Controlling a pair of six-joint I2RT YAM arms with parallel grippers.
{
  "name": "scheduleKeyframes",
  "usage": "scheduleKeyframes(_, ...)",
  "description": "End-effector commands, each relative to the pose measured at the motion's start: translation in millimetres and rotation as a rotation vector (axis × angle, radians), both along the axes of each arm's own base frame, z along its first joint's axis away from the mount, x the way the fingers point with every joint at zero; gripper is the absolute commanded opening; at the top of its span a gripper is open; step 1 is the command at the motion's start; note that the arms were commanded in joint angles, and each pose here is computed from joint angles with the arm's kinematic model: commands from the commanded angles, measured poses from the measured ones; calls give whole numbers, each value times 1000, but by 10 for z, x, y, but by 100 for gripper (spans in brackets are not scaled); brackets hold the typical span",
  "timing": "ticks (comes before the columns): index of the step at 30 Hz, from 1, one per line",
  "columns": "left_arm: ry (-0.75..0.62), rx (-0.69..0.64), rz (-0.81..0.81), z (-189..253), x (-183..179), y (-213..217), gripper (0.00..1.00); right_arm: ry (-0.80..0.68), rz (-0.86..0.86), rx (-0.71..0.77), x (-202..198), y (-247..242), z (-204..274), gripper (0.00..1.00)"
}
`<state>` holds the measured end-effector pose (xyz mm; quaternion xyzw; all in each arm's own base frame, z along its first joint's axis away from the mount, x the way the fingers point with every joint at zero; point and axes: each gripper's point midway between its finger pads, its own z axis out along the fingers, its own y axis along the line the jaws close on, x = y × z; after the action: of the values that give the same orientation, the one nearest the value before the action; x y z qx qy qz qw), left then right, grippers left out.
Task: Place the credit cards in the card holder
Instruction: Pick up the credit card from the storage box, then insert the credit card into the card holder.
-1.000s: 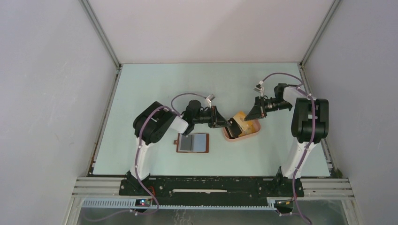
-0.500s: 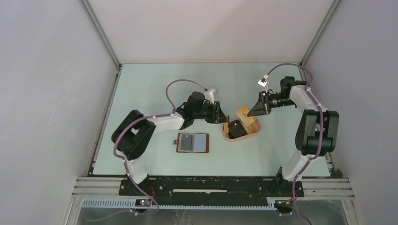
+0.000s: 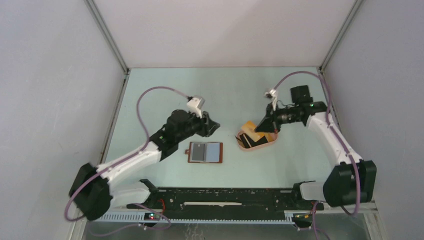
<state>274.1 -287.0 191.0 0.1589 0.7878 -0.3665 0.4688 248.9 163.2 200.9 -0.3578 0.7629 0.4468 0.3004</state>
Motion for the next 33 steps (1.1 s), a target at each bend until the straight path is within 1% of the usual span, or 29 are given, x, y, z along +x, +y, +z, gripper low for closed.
scheduleKeyframes(1,-129,98,190,27,-53,613,48,-139,44,-10,-145,429,144,0)
scheduleKeyframes(3,-148,98,262,-6,-134,845,56,-111,73,-2,-247,593,100,0)
scheduleKeyframes(4,-157,84,299,-4,-173,948,61,-88,84,9,-285,661,77,0)
scheduleKeyframes(5,-159,70,330,-43,-212,1039,69,-63,92,21,-318,729,41,0)
scheduleKeyframes(7,-158,21,393,-108,-287,1196,92,-3,87,37,-373,849,-57,0)
scheduleKeyframes(8,-142,-12,430,-165,-319,1266,99,18,79,42,-391,909,-108,0)
scheduleKeyframes(10,-108,-87,464,-259,-394,1324,100,48,53,41,-422,1013,-229,0)
scheduleKeyframes(12,-78,-155,457,-311,-469,1311,100,101,14,48,-434,1128,-277,0)
scheduleKeyframes(15,-8,-232,463,-423,-544,1292,100,206,-56,26,-419,1290,-439,0)
scheduleKeyframes(17,44,-257,473,-531,-581,1288,99,253,-75,35,-444,1391,-498,0)
scheduleKeyframes(19,79,-258,492,-610,-598,1309,98,269,-93,30,-450,1471,-557,0)
scheduleKeyframes(20,109,-227,508,-711,-623,1346,97,275,-97,40,-439,1512,-565,0)
scheduleKeyframes(26,159,-213,551,-867,-639,1401,92,351,-134,126,-304,1703,-565,0)
scheduleKeyframes(33,200,-167,576,-1024,-644,1432,91,340,-217,97,-170,1751,-733,0)
